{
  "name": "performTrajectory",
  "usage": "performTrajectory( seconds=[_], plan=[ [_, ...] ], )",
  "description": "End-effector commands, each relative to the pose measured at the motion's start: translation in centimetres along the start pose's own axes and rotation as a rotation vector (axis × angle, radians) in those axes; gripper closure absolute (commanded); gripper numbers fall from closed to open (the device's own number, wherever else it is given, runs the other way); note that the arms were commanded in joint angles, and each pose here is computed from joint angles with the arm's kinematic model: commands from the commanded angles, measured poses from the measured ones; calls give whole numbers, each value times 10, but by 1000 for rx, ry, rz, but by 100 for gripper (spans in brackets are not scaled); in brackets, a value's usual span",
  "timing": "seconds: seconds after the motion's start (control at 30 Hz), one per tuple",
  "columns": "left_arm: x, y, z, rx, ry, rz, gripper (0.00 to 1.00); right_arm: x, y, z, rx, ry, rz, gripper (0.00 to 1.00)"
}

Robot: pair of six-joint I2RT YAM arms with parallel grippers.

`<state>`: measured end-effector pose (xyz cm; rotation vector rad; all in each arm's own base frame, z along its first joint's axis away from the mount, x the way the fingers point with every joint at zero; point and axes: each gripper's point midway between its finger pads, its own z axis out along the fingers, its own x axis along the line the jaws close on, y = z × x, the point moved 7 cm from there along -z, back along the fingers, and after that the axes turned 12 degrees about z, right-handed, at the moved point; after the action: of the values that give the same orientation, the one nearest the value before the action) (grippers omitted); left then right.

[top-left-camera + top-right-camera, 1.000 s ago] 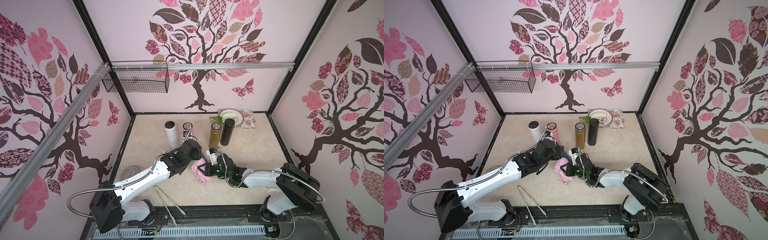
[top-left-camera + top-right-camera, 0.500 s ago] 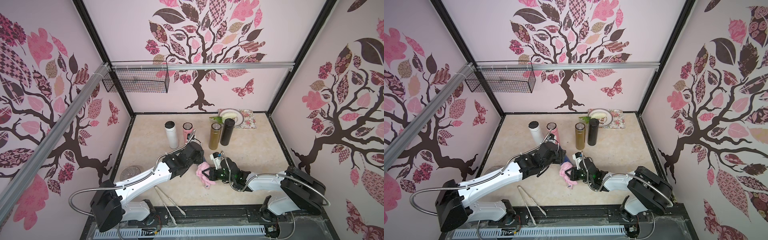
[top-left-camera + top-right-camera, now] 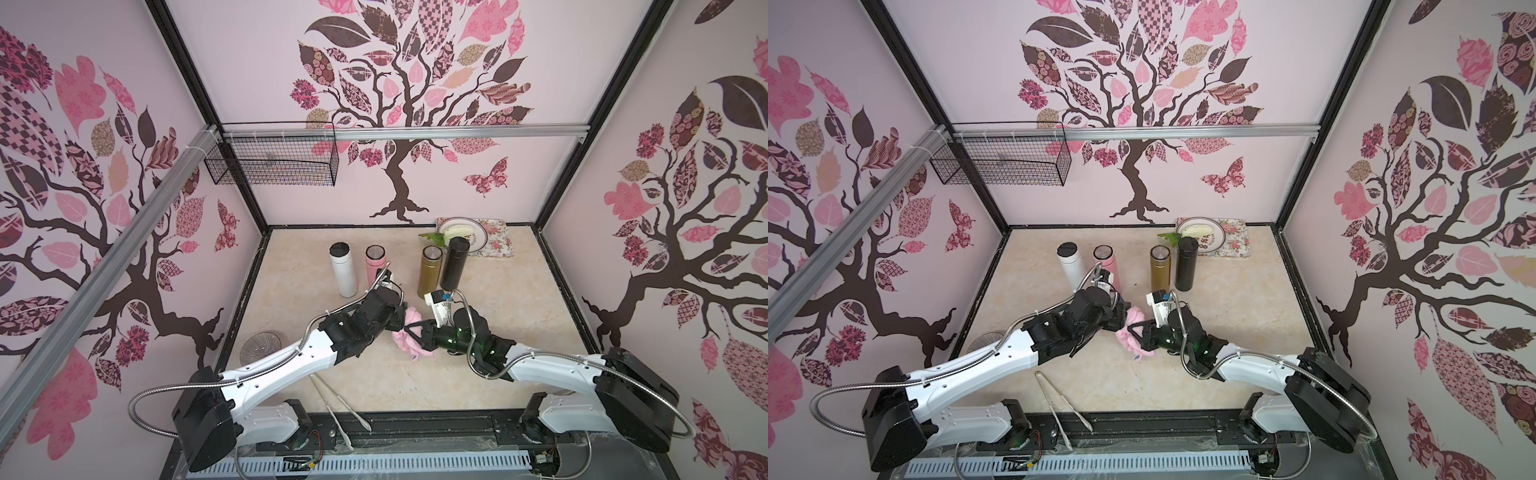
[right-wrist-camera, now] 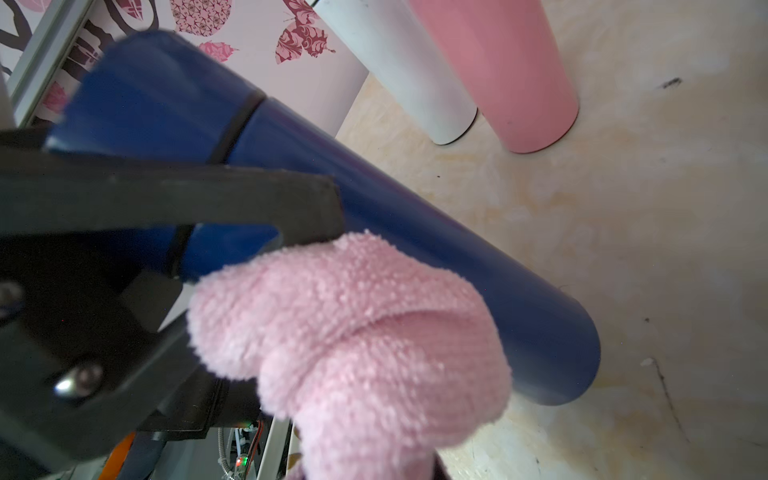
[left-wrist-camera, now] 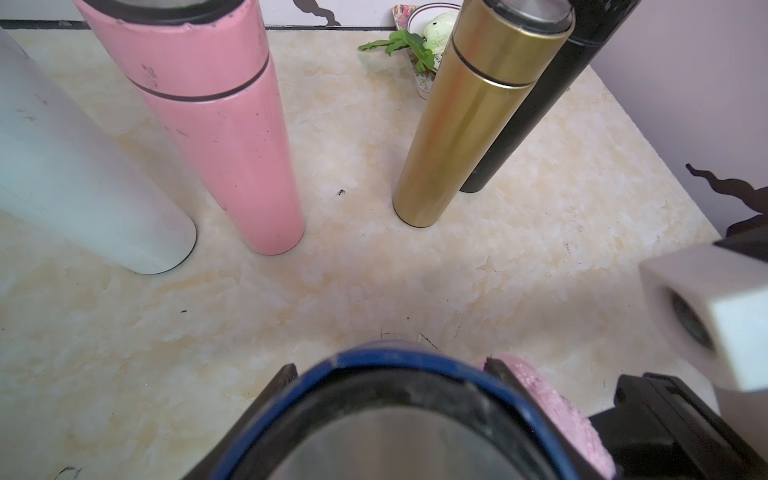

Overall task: Wipe the surface of the thermos
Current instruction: Wipe the dirt from the surface of the thermos.

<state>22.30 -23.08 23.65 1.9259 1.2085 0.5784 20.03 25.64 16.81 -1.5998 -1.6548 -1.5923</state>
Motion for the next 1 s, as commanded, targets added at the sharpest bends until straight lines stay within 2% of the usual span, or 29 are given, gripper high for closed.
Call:
performTrajectory(
  seconds=[0.0,0.1,0.17,0.23,0.4,0.5,0.6,0.7,0.87,0.97],
  plan=[
    [-21,11,-10,-69,-150,19,100,-42,-11,2,22,-93,114,100],
    [-25,11,-13,-67,-198,57,100,-72,-20,0,43,-171,170,100],
    [-28,10,-13,-65,-220,89,100,-73,-19,2,61,-158,178,100],
    [-30,8,-11,-58,-236,122,100,-58,-11,3,61,-92,158,100],
    [-33,-5,-5,-30,-265,216,100,13,18,-3,89,167,42,100],
    [-36,-11,-4,-51,-300,251,100,42,30,-9,101,253,0,100],
    [-37,-14,-4,-67,-315,263,100,51,33,-11,111,297,0,100],
    [-40,-16,-6,-86,-353,275,100,32,22,-1,155,256,43,100],
    [-43,-15,-8,-103,-389,297,100,-36,-10,17,208,36,122,100],
    [-45,-17,-10,-104,-415,314,100,-59,-19,22,208,-59,148,100]
  ],
)
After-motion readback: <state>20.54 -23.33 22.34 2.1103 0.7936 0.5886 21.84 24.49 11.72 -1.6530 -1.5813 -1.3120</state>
